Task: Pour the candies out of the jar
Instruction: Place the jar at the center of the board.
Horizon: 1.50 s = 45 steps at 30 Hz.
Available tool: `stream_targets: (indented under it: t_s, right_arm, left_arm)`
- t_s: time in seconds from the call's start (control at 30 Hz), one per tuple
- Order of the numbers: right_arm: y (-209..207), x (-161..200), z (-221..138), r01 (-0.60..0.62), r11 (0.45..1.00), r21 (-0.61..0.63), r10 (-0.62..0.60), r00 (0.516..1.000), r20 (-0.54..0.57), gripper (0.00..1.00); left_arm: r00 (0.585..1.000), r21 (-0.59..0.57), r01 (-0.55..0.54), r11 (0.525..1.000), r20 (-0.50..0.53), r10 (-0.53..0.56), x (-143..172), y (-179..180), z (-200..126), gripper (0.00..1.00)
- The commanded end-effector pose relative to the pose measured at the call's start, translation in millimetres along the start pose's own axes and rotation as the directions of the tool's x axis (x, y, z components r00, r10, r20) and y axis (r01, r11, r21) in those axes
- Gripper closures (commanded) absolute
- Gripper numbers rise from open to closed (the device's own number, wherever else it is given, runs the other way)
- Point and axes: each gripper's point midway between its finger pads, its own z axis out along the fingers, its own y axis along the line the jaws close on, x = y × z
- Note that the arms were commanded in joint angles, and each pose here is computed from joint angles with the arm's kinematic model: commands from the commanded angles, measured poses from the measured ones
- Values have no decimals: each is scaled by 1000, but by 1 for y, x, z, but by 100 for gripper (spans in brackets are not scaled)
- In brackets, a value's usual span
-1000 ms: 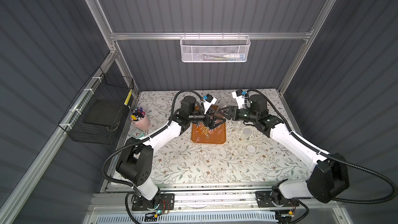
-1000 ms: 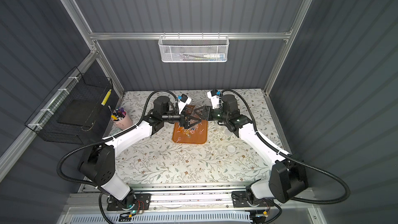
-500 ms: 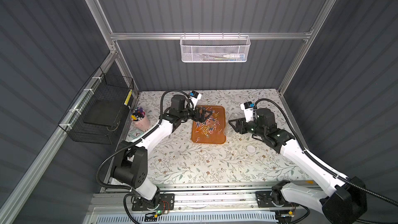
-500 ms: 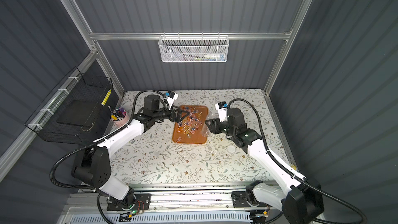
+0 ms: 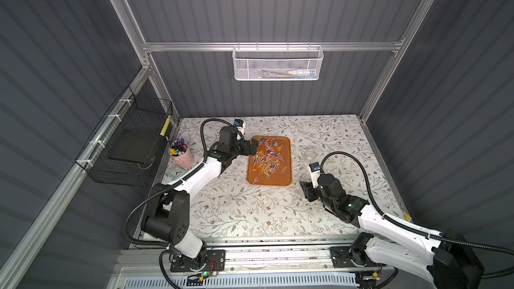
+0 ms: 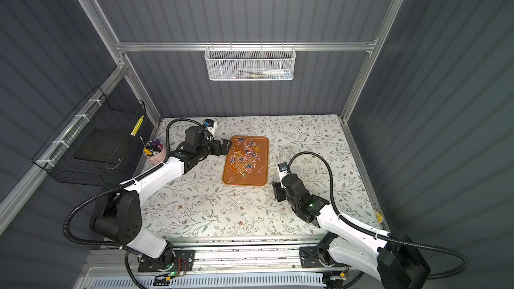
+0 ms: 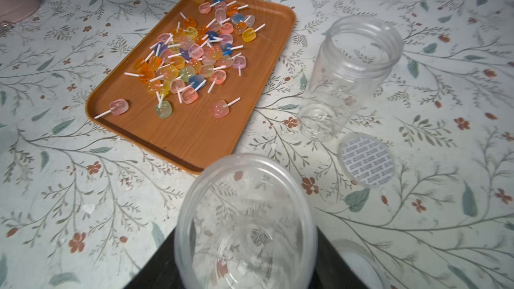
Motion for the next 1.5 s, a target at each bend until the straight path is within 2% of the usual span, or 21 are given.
stream_targets:
  t_s: [0.0, 0.13, 0.7, 1.03, 1.3, 1.47]
  right_arm:
    - [-22, -22, 0, -20, 989, 146, 0, 990, 139, 52]
    - [-28, -18, 4, -23, 981, 191, -9, 986, 165, 53]
    - [-31, 11, 20, -46, 975, 216, 20, 992, 122, 49]
    - [-32, -5, -2, -88, 975, 202, 50, 981, 187, 30]
    - [-36, -4, -10, -107, 973, 205, 72, 982, 173, 25]
    - [-38, -33, -29, -145, 971, 188, 105, 972, 208, 17]
  left_arm:
    - [999, -30, 29, 999, 33, -28, -9, 4, -12, 0]
    - [999, -30, 36, 999, 29, -35, -7, 4, -11, 0]
    - [999, -36, 44, 998, 12, -43, 0, 6, -5, 0]
    - [999, -57, 35, 998, 21, -34, 1, 10, -10, 0]
    - [999, -59, 33, 998, 23, -32, 1, 10, -12, 0]
    - [999, -100, 15, 995, 41, -11, -3, 17, -20, 0]
